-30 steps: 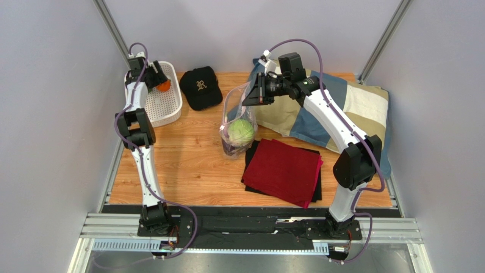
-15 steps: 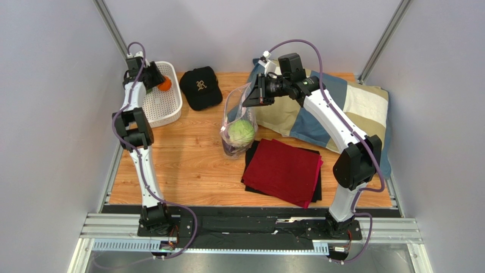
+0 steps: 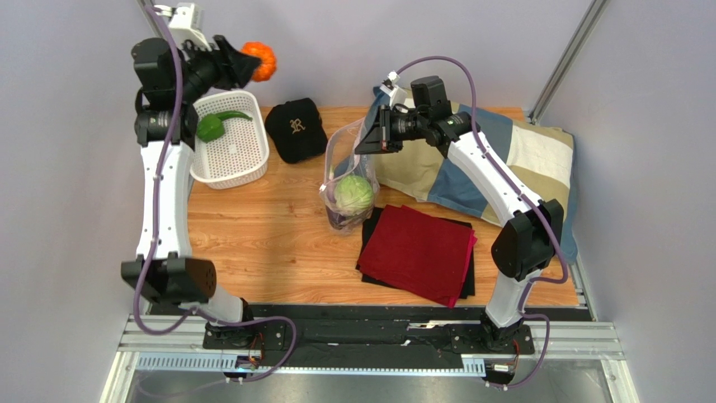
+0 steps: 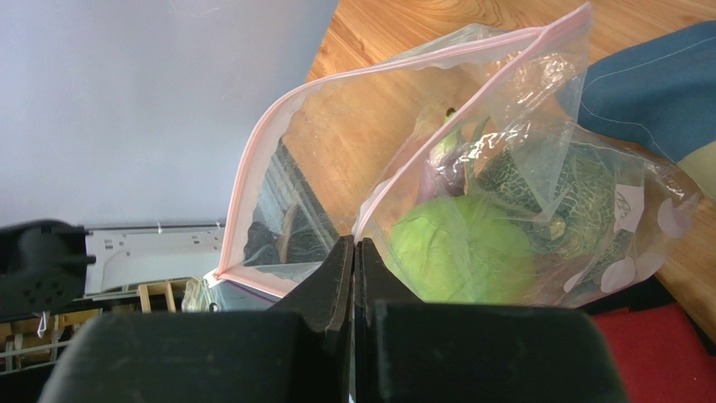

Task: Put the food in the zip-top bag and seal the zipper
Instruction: Pick up the fake vegetable from the bin, then place the fake vegetable in the zipper food storage bag.

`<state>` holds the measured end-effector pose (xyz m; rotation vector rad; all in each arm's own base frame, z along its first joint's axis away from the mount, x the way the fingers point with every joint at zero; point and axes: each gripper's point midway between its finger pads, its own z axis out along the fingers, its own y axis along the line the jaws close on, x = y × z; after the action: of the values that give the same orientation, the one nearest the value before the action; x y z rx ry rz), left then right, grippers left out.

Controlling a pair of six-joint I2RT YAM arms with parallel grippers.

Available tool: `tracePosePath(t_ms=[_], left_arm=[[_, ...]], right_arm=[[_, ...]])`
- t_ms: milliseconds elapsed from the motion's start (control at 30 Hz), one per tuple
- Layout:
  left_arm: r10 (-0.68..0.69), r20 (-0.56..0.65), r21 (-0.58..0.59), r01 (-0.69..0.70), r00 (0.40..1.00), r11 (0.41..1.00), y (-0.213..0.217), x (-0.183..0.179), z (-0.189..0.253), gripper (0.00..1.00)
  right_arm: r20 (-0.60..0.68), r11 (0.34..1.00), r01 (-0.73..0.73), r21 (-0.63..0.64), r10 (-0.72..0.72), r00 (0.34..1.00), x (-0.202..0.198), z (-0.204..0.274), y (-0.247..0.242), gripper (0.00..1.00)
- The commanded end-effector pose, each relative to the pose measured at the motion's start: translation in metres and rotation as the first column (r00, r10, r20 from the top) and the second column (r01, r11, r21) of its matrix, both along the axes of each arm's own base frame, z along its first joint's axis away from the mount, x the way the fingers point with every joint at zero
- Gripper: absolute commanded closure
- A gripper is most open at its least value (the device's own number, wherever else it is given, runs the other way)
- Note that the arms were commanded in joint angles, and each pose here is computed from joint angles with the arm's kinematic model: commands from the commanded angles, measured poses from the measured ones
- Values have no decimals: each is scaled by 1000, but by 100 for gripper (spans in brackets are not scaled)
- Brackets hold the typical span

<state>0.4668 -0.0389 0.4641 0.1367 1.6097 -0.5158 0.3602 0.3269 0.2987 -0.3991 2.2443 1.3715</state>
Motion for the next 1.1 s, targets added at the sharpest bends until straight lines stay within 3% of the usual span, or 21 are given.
tracePosePath(t_ms=[0, 200, 400, 567, 700, 767, 867, 900, 933, 1000, 1067], left_arm=[[-279, -114, -32, 277, 954, 960, -79, -55, -32, 92], [-441, -181, -47, 440, 879, 897, -144, -114, -48, 91], [-417, -394, -27, 443, 819, 896, -158, -113, -119, 90], [-368, -424, 72, 436, 827, 897, -163, -98, -143, 89], [-346, -445, 82, 422, 826, 903, -174, -87, -152, 69], [-357, -437, 71, 428, 825, 901, -182, -84, -149, 66], [-344, -437, 86, 420, 831, 904, -188, -79, -150, 41], [-339, -444, 88, 417, 829, 905, -187, -78, -151, 24], [-324, -434, 108, 406, 840, 907, -184, -76, -148, 15], [-311, -427, 134, 399, 849, 907, -178, -77, -143, 1], [-304, -418, 106, 378, 856, 920, -166, -75, -131, 1]], right_arm=[[110, 995, -52, 84, 43, 993, -5, 45, 18, 100], [106, 995, -51, 90, 41, 994, -8, 50, 24, 100], [108, 995, -49, 88, 40, 993, -13, 50, 26, 100], [105, 995, -50, 89, 40, 994, -12, 48, 28, 100], [110, 994, -53, 93, 42, 993, -10, 49, 29, 100], [103, 994, -55, 95, 45, 994, -10, 48, 29, 100], [107, 994, -55, 96, 44, 993, -8, 48, 30, 100], [106, 994, -54, 97, 44, 993, -7, 48, 30, 100], [103, 994, -48, 98, 38, 994, -5, 48, 28, 100], [85, 995, -34, 99, 25, 996, -1, 45, 26, 100], [74, 995, -18, 96, 11, 997, 5, 41, 21, 100]])
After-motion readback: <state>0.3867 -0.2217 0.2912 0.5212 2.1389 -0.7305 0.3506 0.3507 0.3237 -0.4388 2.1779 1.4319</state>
